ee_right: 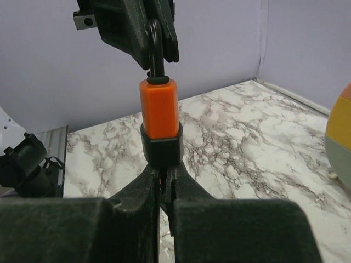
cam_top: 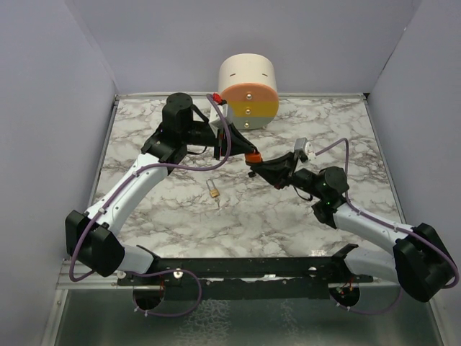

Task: Lock with the key
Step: Place the lock at the center of the board.

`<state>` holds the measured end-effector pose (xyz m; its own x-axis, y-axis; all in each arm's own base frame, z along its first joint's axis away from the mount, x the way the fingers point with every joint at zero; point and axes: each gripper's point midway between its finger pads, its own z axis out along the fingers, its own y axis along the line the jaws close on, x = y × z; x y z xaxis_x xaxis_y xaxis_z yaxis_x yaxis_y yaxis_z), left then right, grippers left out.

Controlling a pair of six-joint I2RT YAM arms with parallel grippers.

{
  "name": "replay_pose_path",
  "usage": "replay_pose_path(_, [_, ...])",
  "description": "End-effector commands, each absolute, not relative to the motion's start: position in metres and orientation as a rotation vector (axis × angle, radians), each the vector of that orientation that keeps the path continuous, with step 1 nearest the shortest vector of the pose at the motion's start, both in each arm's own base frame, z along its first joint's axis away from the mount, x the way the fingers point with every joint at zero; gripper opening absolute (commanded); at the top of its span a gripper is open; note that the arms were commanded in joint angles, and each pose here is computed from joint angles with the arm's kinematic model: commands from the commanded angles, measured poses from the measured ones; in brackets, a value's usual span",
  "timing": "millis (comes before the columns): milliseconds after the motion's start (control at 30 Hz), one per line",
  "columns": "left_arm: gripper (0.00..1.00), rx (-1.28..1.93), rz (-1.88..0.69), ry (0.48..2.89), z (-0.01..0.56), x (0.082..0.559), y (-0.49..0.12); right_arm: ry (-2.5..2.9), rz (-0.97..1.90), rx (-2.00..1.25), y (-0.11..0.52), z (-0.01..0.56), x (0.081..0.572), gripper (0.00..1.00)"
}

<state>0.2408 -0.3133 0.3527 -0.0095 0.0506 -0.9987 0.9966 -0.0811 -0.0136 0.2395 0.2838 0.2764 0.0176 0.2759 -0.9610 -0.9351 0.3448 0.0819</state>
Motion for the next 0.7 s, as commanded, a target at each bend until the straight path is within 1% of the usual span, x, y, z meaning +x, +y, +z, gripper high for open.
replay_pose_path(0, [0.0, 1.246, -1.138, 1.111, 0.388, 0.253, -0.311, 1.223, 1.101, -0.755, 0.284, 0.254, 0.232, 0.02])
replay_pose_path(233, [0.0, 1.112, -1.036, 1.03, 0.427, 0.276, -0.3, 1.304, 1.113, -0.746, 0.278, 0.225, 0.223, 0.02])
replay_pose_path(333, [0.0, 1.079, -0.982, 1.011, 0.437, 0.283, -0.296, 1.327, 1.104, -0.743, 0.275, 0.216, 0.222, 0.02])
replay_pose_path(400, [0.0, 1.1, -0.99, 1.005, 0.437, 0.282, -0.297, 1.341, 1.088, -0.728, 0.273, 0.213, 0.223, 0.02])
replay_pose_path(533, [0.0, 1.117, -0.995, 1.129, 0.409, 0.298, -0.3, 1.35, 1.038, -0.661, 0.265, 0.215, 0.231, 0.02])
replay_pose_path(667, [0.0, 1.053, -0.967, 1.362, 0.344, 0.323, -0.298, 1.417, 0.937, -0.539, 0.252, 0.213, 0.253, 0.02])
